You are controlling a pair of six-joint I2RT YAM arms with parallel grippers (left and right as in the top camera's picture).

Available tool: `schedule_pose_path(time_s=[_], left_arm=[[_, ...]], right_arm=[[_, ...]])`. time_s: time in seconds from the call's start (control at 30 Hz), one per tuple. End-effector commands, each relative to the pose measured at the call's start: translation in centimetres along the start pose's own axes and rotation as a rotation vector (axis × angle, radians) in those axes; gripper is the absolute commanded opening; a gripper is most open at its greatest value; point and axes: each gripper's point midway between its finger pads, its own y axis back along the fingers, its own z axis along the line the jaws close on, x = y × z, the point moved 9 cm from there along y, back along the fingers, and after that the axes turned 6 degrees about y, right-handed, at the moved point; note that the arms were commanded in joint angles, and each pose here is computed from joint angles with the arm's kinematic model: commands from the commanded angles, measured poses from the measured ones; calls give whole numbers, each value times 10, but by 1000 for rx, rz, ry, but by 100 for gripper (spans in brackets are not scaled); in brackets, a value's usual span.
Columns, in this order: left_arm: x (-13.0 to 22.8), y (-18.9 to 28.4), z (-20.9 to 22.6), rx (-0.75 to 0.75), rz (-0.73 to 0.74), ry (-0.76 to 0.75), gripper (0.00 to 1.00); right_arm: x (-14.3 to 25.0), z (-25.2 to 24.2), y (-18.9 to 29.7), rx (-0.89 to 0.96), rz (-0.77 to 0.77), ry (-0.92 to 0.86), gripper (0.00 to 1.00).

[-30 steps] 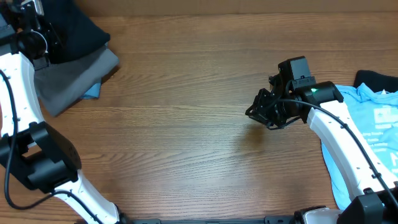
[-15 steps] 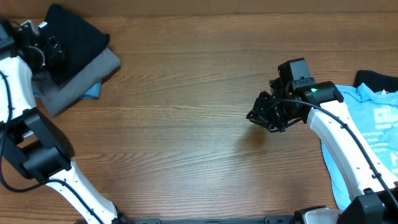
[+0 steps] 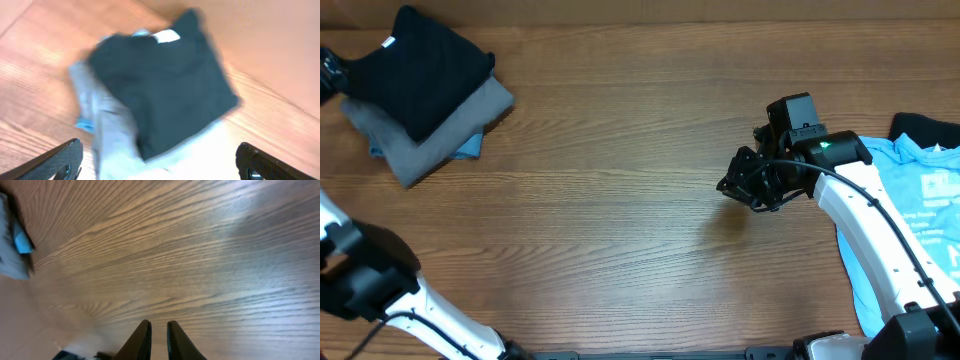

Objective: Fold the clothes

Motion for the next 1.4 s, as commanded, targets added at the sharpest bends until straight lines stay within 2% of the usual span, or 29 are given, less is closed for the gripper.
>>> schedule_pose_path(time_s=[0.0, 0.17, 0.23, 0.33, 0.47, 0.53, 0.57, 0.63, 0.8, 0.9, 1.0, 1.37], left_arm=[[8, 76, -82, 182, -92, -288, 100], [62, 138, -162, 260, -80, -546, 100], [86, 159, -185, 241, -73, -610, 100], [120, 188, -208, 163, -68, -690, 100], [157, 215, -223, 129, -44, -699, 100], [175, 228, -225, 150, -5, -706, 100], [181, 232, -225, 153, 10, -700, 100], [190, 243, -224, 171, 16, -673, 100], [206, 273, -215, 235, -18, -622, 100], [213, 287, -206, 246, -30, -544, 100], [218, 296, -202, 266, -44, -531, 100], [218, 296, -202, 273, -38, -533, 100]], right_arm=[[-6, 8, 23, 37, -124, 100, 15], [-3, 32, 74, -9, -293, 326, 20], [4, 43, 102, -39, -377, 425, 25], [20, 55, 140, -78, -494, 528, 37], [48, 64, 187, -127, -652, 642, 57], [63, 63, 204, -151, -711, 664, 70], [70, 63, 210, -160, -732, 672, 77], [85, 60, 221, -177, -773, 687, 100], [112, 51, 237, -200, -819, 706, 100], [121, 45, 236, -191, -797, 697, 100], [122, 42, 232, -176, -762, 685, 100], [126, 35, 224, -150, -698, 661, 100]])
